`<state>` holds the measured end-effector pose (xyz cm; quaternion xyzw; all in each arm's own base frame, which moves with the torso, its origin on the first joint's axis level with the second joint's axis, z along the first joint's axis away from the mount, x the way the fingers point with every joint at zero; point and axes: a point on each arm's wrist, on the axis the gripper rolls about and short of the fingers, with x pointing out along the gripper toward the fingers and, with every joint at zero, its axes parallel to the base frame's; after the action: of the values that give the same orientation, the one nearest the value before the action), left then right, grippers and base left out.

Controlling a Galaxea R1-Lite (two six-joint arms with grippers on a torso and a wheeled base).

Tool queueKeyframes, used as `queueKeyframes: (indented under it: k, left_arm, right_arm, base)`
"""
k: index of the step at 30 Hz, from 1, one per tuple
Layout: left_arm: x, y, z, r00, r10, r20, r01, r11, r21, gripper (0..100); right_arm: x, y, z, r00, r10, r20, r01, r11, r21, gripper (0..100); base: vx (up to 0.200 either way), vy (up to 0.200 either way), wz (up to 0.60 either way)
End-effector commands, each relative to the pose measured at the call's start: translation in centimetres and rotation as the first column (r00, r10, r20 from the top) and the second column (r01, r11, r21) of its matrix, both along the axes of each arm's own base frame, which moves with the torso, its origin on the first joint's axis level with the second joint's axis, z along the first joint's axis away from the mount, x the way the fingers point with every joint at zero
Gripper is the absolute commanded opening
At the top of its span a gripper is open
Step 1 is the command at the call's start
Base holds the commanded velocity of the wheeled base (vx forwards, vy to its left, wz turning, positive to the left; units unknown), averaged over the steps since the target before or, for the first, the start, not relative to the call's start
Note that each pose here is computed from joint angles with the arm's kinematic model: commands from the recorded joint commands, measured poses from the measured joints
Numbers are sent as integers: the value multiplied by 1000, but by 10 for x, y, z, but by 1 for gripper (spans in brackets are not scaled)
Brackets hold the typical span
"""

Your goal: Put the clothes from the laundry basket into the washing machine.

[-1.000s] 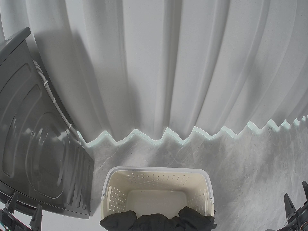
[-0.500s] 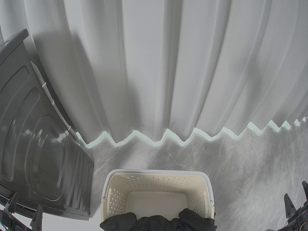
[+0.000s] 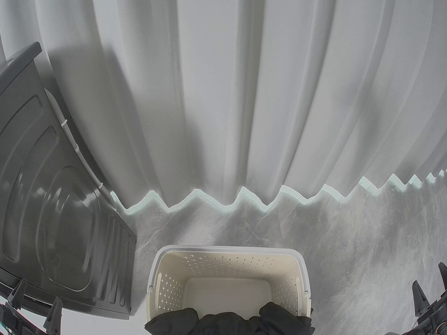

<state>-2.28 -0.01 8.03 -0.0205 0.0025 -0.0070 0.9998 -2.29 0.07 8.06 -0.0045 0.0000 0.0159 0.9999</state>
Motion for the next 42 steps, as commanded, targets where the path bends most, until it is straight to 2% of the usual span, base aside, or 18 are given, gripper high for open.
queueKeyframes:
  k: [1, 11, 42]
  left_arm:
    - [0, 0, -4, 1000, 0, 0, 0, 1000, 0, 100]
    - [0, 0, -4, 1000, 0, 0, 0, 1000, 0, 100]
    - [0, 0, -4, 1000, 0, 0, 0, 1000, 0, 100]
  right_arm:
    - [0, 0, -5, 1000, 1, -1, -1, 1000, 0, 100]
    - [0, 0, -5, 1000, 1, -1, -1, 1000, 0, 100]
    - [0, 0, -5, 1000, 1, -1, -1, 1000, 0, 100]
  base:
    - [0, 0, 0]
    - [0, 0, 0]
    - [-200, 0, 0]
